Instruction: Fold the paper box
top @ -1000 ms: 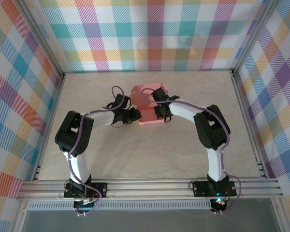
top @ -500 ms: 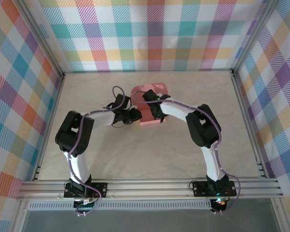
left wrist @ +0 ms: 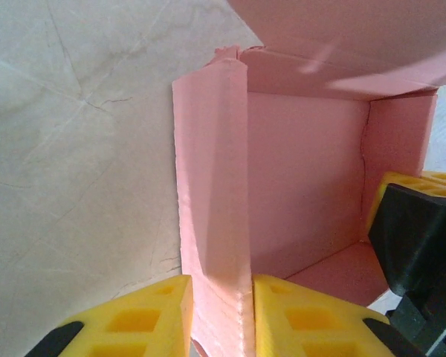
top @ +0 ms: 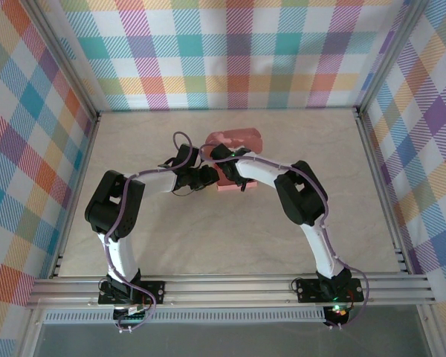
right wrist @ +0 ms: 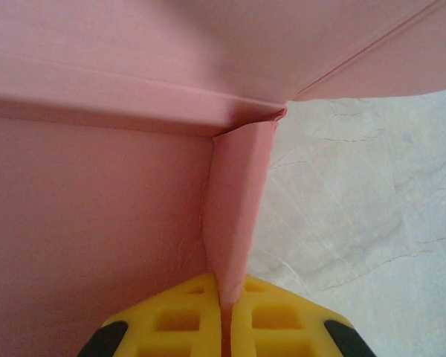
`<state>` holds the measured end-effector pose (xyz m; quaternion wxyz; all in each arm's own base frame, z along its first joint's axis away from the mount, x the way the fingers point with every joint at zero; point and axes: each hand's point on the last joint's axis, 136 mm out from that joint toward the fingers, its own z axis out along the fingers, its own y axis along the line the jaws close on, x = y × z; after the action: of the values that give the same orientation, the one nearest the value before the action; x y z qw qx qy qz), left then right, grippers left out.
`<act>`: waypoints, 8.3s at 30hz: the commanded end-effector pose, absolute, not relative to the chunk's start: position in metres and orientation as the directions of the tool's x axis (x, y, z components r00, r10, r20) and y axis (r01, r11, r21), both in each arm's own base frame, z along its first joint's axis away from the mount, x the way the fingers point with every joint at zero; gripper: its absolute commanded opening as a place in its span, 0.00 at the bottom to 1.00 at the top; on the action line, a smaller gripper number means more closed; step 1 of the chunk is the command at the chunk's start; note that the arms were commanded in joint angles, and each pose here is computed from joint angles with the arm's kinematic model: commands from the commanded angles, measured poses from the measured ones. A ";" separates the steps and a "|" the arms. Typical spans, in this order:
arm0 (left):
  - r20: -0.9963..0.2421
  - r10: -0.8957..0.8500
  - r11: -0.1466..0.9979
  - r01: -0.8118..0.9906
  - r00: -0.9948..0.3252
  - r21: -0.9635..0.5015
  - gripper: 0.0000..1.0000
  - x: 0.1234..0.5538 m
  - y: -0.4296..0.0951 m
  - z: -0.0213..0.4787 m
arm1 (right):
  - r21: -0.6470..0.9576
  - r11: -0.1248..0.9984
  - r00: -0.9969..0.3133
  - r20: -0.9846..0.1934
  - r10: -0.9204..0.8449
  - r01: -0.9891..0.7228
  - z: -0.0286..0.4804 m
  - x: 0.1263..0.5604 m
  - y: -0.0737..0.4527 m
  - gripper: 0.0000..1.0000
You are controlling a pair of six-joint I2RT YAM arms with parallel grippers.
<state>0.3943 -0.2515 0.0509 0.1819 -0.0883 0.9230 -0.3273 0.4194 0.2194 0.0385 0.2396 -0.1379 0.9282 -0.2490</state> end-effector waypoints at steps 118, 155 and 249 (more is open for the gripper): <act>-0.427 -0.226 0.831 0.056 -0.875 -0.554 0.55 0.336 -0.251 0.088 | 0.448 0.886 -0.893 -0.440 0.100 -0.121 0.083 0.320 0.199 0.71; -0.725 0.303 0.815 0.563 -0.618 -0.139 1.00 0.400 -0.226 0.224 | 0.144 0.368 -0.382 -0.569 -0.728 -0.918 0.176 0.399 0.192 0.59; -0.714 0.530 0.592 0.803 -0.458 -0.075 0.91 0.407 -0.234 0.198 | 0.252 0.278 -0.371 -0.499 -0.783 -0.927 0.160 0.372 0.194 0.00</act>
<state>0.4035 -0.2314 0.1875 0.3221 0.3355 0.8621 -0.2010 0.3789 0.1872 0.1428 0.1180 -0.5280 0.8035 0.2484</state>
